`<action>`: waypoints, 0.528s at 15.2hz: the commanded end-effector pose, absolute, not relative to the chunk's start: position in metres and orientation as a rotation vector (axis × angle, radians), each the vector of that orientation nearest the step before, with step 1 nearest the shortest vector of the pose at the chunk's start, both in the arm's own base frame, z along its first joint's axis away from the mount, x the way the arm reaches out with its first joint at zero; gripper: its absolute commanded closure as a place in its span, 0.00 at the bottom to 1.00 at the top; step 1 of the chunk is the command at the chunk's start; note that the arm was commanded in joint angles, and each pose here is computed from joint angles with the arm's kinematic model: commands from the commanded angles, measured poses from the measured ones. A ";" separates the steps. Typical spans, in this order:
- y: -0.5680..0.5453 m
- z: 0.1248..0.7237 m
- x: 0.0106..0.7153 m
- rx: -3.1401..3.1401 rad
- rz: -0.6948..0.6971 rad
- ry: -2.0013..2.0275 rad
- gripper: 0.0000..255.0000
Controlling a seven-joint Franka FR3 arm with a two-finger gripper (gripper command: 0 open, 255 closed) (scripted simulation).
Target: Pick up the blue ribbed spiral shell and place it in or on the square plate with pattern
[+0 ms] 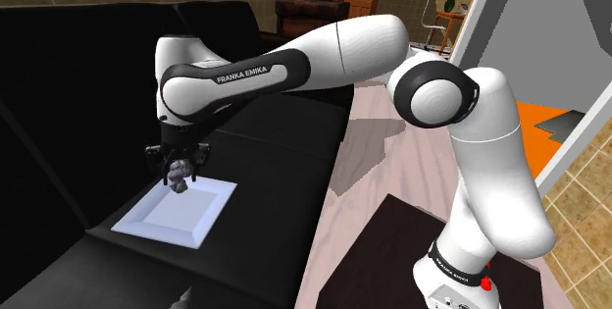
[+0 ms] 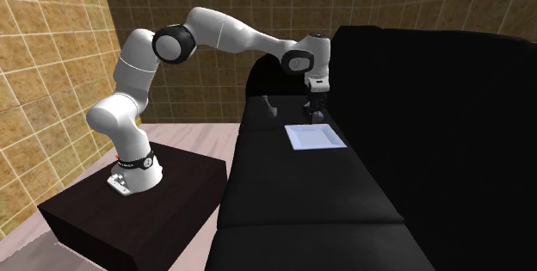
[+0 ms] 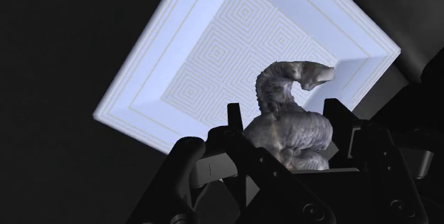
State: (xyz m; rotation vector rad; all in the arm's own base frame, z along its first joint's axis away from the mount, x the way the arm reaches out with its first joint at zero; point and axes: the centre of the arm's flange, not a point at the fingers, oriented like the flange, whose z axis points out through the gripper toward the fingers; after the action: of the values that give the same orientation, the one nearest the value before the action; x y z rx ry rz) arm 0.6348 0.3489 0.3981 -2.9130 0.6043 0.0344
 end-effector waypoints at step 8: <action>0.359 0.352 0.633 -2.912 0.034 0.607 1.00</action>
State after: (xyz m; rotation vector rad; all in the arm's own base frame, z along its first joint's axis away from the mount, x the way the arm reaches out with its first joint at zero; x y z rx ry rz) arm 0.6346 0.3597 0.3576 -2.9127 0.6075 0.0345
